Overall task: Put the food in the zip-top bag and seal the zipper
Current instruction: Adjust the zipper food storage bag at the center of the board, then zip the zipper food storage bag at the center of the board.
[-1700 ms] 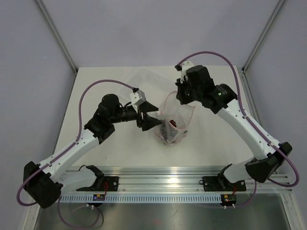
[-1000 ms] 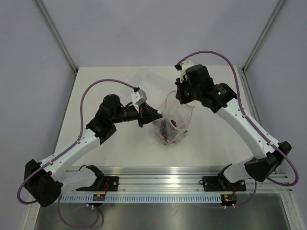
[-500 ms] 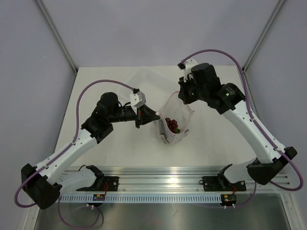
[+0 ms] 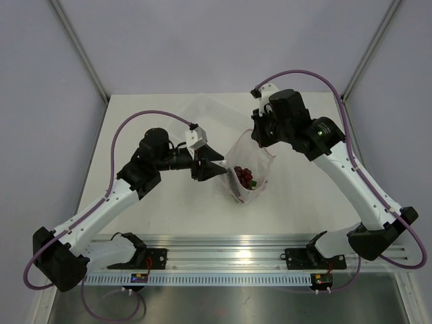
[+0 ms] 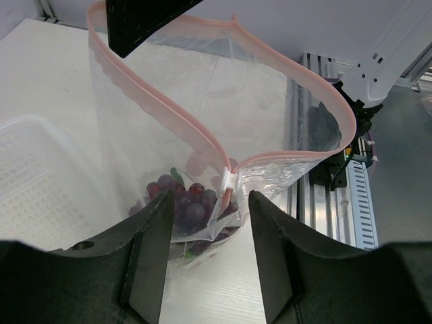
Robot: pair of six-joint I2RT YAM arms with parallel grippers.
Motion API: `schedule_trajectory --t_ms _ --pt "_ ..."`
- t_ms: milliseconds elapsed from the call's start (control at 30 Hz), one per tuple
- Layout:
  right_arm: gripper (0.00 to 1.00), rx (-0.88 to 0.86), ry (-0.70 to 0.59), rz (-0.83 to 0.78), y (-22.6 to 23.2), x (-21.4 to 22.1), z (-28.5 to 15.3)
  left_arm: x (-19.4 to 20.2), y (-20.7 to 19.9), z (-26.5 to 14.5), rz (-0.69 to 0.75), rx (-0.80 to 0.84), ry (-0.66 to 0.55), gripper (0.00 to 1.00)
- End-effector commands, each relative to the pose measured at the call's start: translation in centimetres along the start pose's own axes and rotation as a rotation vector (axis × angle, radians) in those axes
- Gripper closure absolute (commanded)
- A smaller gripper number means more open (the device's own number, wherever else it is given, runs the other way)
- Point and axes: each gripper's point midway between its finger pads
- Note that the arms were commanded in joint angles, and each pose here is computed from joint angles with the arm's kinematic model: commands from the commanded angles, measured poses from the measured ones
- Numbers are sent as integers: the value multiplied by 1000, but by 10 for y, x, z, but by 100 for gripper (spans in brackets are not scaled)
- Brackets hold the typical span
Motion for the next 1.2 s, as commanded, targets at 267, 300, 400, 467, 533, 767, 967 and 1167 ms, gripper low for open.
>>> schedule_trajectory --t_ms 267,300,400,467,533,767,967,1167 --pt "100 5 -67 33 -4 -16 -2 -8 -4 0 6 29 -44 70" --pt "100 5 -66 33 -4 -16 -1 -8 -4 1 5 31 -43 75" --pt "98 -13 -59 31 -1 -15 -2 -12 0 1 3 12 -50 100" --pt "81 -23 -60 17 1 -15 -6 -16 1 0 8 9 -62 100" --pt "48 -26 -85 -9 0 -20 -18 -21 2 -2 15 -4 -80 100" --pt "45 -183 -196 -179 23 -50 -65 -33 9 -6 22 -23 -113 100" --pt "47 -286 -216 -349 65 -59 -55 -38 19 -11 9 -47 -129 100" --pt "47 -373 -180 -487 97 -51 -25 -41 22 -14 1 -51 -144 100"
Point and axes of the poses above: each gripper's point midway between its finger pads, its own z axis out along the fingers, its own y axis along the line the jaws close on, x = y × z, and after that the axes turned 7 degrees about -z, right-handed
